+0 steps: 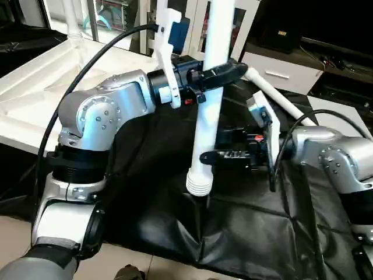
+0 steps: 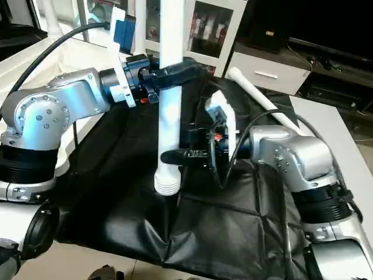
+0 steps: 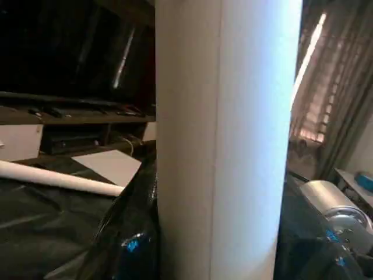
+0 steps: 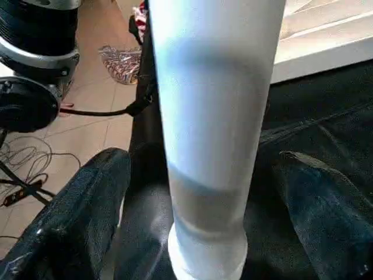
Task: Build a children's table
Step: Pick table leg
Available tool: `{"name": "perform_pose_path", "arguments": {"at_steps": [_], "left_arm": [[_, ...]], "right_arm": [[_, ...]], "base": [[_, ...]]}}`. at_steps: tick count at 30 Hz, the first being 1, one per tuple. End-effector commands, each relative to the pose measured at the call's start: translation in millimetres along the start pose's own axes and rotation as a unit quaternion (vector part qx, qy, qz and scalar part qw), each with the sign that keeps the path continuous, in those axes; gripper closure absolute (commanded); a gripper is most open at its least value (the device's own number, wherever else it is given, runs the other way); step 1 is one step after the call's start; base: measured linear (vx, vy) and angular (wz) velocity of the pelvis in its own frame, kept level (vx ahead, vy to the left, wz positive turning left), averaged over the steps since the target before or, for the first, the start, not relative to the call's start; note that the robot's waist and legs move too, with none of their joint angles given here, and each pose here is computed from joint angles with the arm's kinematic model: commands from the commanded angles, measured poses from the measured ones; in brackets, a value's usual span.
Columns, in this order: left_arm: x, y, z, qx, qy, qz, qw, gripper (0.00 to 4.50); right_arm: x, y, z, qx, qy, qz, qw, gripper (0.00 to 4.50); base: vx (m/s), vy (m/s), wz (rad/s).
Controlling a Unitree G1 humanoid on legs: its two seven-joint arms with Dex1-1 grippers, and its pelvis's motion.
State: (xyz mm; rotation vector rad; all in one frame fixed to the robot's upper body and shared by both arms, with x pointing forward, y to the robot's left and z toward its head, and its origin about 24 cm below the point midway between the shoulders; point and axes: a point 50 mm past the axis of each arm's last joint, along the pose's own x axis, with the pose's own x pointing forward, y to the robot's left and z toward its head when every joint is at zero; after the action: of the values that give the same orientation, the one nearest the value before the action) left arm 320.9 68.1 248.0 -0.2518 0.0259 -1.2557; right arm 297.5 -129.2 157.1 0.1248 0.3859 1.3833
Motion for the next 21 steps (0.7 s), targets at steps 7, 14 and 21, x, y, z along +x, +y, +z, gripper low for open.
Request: {"name": "perform_pose_path", "arguments": {"at_steps": [7,14,21], "left_arm": [[6.0,-16.8,2.9,0.013,0.003,-0.055,0.998,2.8],[5.6,-21.1,2.8,0.017,0.005,-0.078,0.997,2.8],[6.2,-25.0,3.8,0.013,-0.007,-0.099,0.995,2.8]], "right_arm": [[6.3,-2.3,-10.7,0.005,0.011,-0.006,1.0,0.3],[10.7,0.9,-12.6,0.009,0.011,0.015,1.0,1.03],[12.6,3.3,-13.6,0.009,0.012,0.03,0.999,1.64]], "base": [[0.0,0.0,0.0],[0.0,0.0,0.0],[0.0,0.0,0.0]]}}
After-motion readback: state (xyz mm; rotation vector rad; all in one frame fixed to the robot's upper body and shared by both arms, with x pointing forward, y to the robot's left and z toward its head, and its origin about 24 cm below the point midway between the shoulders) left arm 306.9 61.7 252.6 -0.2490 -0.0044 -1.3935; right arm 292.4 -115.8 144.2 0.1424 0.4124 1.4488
